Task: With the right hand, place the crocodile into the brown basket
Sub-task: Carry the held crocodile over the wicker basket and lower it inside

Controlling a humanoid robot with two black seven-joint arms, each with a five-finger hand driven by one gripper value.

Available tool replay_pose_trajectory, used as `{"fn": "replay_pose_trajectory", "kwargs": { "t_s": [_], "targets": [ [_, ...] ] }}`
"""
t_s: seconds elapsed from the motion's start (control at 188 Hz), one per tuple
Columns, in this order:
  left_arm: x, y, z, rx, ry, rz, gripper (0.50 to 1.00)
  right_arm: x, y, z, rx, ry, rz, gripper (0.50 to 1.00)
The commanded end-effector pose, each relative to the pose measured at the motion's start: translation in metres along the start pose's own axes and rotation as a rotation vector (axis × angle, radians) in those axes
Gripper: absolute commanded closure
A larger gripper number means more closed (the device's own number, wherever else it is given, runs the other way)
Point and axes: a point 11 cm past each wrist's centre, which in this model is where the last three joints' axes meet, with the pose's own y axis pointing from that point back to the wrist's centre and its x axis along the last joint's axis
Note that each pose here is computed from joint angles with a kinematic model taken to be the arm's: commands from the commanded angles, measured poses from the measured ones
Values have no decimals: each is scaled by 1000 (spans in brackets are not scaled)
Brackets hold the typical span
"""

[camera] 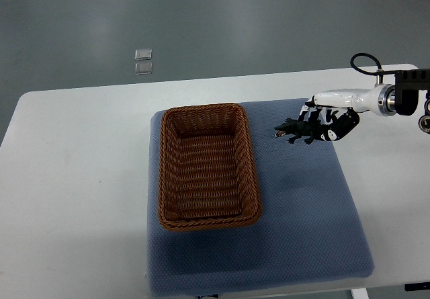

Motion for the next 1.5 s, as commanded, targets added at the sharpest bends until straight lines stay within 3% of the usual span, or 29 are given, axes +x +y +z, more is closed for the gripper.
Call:
{"fn": "replay_pose_trajectory", "kwargs": {
  "t_s": [0.0,0.234,0.648,1.015,1.493],
  "targets": [
    [-1,0,0,0,-1,-3,500,22,5,-8,10,25,21,1000],
    [-3,0,0,0,-2,-9,500,56,0,-48,104,22,49,1000],
    [-4,0,1,-1,-7,-13,500,29,-58,-133,292,24,-33,1000],
    [-6,0,1,-1,-7,-16,500,5,-93,-159,332,-35,-68,1000],
    [-6,0,1,-1,-9,-18,500,-23,-114,-168,347,-93,-80,1000]
  ]
}}
